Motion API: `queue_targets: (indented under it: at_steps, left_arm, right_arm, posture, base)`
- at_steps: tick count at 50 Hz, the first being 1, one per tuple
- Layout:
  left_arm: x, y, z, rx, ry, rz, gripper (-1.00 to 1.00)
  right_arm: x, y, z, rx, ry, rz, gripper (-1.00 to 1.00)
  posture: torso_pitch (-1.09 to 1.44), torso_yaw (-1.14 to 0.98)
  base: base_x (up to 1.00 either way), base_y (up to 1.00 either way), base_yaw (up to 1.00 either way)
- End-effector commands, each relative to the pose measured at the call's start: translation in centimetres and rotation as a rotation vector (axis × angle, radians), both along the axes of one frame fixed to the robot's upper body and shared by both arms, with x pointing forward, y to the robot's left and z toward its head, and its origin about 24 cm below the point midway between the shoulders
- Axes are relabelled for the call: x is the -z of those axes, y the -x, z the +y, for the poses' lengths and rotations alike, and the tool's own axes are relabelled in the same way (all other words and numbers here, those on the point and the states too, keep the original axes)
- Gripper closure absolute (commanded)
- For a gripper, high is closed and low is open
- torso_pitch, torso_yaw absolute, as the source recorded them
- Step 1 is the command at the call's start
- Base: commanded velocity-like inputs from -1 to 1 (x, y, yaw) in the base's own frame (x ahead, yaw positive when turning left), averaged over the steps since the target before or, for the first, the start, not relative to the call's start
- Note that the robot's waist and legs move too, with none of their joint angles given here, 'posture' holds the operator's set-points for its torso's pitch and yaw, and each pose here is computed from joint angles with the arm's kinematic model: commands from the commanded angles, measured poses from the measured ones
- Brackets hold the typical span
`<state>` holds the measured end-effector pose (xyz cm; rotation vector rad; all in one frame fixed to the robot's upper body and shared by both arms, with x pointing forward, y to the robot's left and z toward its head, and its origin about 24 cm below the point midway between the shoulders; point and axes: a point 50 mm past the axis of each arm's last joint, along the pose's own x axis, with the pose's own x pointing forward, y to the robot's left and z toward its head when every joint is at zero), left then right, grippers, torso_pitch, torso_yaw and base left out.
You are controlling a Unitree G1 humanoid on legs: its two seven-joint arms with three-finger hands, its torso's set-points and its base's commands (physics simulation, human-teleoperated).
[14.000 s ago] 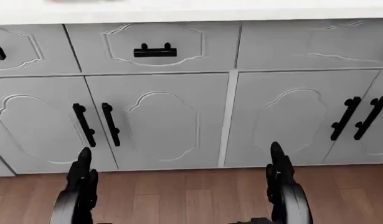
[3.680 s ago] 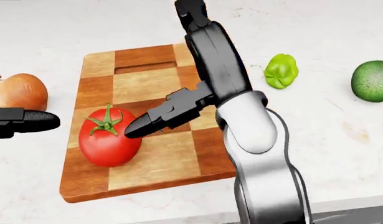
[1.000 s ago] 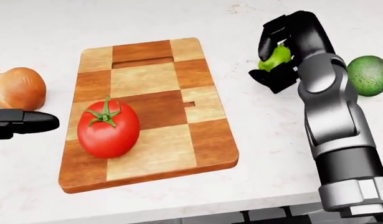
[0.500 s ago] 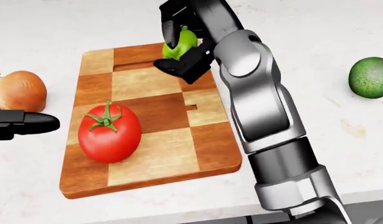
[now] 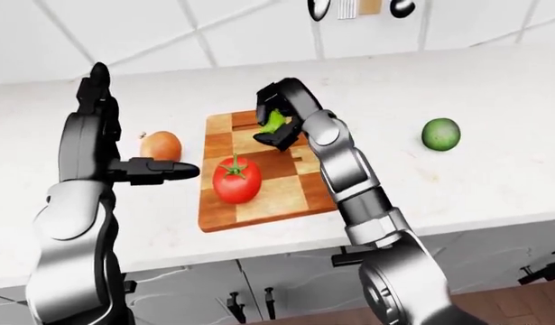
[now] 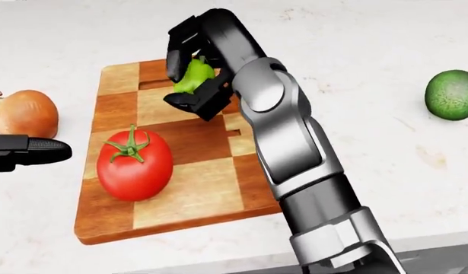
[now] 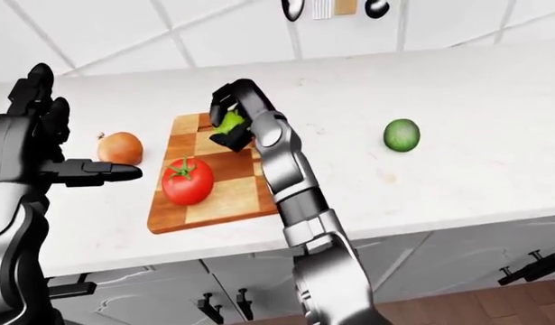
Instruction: Place the avocado, onion, tomato and bell pepper on the cutting board.
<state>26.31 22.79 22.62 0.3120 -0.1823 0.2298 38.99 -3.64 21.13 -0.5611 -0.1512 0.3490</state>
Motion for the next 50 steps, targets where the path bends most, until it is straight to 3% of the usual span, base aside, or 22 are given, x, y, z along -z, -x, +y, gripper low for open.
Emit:
queue_targets:
  at_steps: [1, 7, 24, 29, 34, 36, 40, 45, 50]
  left_arm:
    - [-1.4, 0.5, 0.0, -0.004, -0.027, -0.079, -1.0]
    - [-1.5, 0.6, 0.0, -0.006, -0.029, -0.081, -1.0]
    - [-1.6, 0.6, 0.0, -0.005, -0.029, -0.082, -1.0]
    - [-1.5, 0.6, 0.0, -0.006, -0.029, -0.082, -1.0]
    - [-1.6, 0.7, 0.0, -0.006, -0.029, -0.083, -1.0]
    - [-1.5, 0.7, 0.0, -0.006, -0.029, -0.082, -1.0]
    - [-1.5, 0.7, 0.0, -0.007, -0.029, -0.081, -1.0]
    - [-1.7, 0.7, 0.0, -0.005, -0.026, -0.086, -1.0]
    - [-1.7, 0.7, 0.0, -0.005, -0.028, -0.085, -1.0]
  right_arm:
    - [-3.0, 0.4, 0.4, -0.013, -0.02, -0.123, 0.65]
    - [-2.6, -0.1, -0.5, 0.033, 0.01, -0.13, 0.49]
    - [-1.5, 0.2, -0.7, 0.025, 0.028, -0.1, 0.19]
    - [-1.2, 0.2, -0.7, 0.02, 0.029, -0.094, -0.1]
    - [-1.1, 0.3, -0.7, 0.017, 0.029, -0.091, -0.5]
    - [-1.0, 0.3, -0.7, 0.015, 0.03, -0.088, -0.75]
    - [-1.0, 0.3, -0.7, 0.017, 0.029, -0.086, -1.0]
    - [-1.4, 0.3, -1.0, 0.023, 0.027, -0.093, -1.0]
    - [-3.2, 0.3, -1.8, 0.066, 0.002, -0.146, -1.0]
  posture:
    - [0.0, 0.0]
    - [0.0, 0.0]
    - [0.0, 0.0]
    - [0.0, 0.0]
    - [0.0, 0.0]
    - [0.0, 0.0]
    - [0.0, 0.0]
    - [0.0, 0.0]
    - [0.0, 0.0]
  base:
    - [0.0, 0.0, 0.0]
    - [0.0, 0.0, 0.0]
    - [0.0, 0.0, 0.0]
    - [0.0, 0.0, 0.0]
    - [0.0, 0.0, 0.0]
    - [0.0, 0.0, 0.0]
    - [0.0, 0.0, 0.0]
    - [0.0, 0.0, 0.0]
    - [0.0, 0.0, 0.0]
